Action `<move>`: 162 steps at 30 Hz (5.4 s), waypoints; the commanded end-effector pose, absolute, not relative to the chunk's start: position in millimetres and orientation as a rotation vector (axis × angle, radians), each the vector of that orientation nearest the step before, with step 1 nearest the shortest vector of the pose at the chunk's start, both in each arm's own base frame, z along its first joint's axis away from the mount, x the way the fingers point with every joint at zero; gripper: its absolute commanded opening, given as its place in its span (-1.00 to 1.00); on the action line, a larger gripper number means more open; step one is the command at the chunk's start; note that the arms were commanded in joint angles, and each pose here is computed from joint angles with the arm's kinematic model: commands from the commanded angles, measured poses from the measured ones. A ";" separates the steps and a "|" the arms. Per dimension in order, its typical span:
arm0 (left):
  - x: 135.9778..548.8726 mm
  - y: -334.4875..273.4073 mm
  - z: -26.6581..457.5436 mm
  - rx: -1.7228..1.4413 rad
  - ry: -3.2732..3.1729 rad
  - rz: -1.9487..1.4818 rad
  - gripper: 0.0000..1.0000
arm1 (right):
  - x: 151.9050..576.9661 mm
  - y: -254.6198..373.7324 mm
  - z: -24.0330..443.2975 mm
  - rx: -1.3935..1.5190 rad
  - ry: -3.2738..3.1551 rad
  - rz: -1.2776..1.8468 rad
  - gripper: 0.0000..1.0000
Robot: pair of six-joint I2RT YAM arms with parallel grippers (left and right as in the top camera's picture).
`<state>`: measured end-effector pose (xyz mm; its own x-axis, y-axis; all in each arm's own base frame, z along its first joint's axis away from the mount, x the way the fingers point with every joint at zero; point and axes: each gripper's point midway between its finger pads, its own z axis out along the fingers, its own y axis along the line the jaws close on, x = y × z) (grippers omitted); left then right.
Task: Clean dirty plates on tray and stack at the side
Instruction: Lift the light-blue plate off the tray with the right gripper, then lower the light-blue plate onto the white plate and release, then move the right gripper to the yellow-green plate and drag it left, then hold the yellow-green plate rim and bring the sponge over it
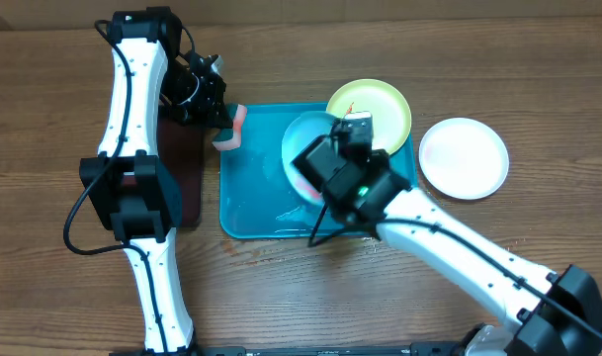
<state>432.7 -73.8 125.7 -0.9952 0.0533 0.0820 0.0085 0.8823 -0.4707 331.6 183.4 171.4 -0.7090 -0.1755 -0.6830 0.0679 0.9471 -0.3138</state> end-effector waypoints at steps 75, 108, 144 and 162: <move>439.2 -118.0 206.2 0.112 -3.414 -0.089 -0.92 | 345.2 -125.1 77.3 1.280 2.589 -0.042 -0.93; 437.2 -117.9 205.5 0.110 -3.406 -0.088 -0.92 | 427.0 28.6 105.7 0.617 2.678 0.483 -0.22; 437.5 -117.9 205.7 0.109 -3.407 -0.088 -0.92 | 387.7 142.8 7.6 0.340 2.997 0.431 -0.92; 439.0 -118.5 206.0 0.117 -3.413 -0.082 -0.91 | 397.8 165.3 17.0 -0.243 2.904 0.169 0.13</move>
<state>436.2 -119.6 197.9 -0.9700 -0.0356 -0.2406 -0.0466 0.9981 0.0400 373.5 182.0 13.2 -0.9897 -0.0544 -0.1327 -0.0825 0.9728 0.2167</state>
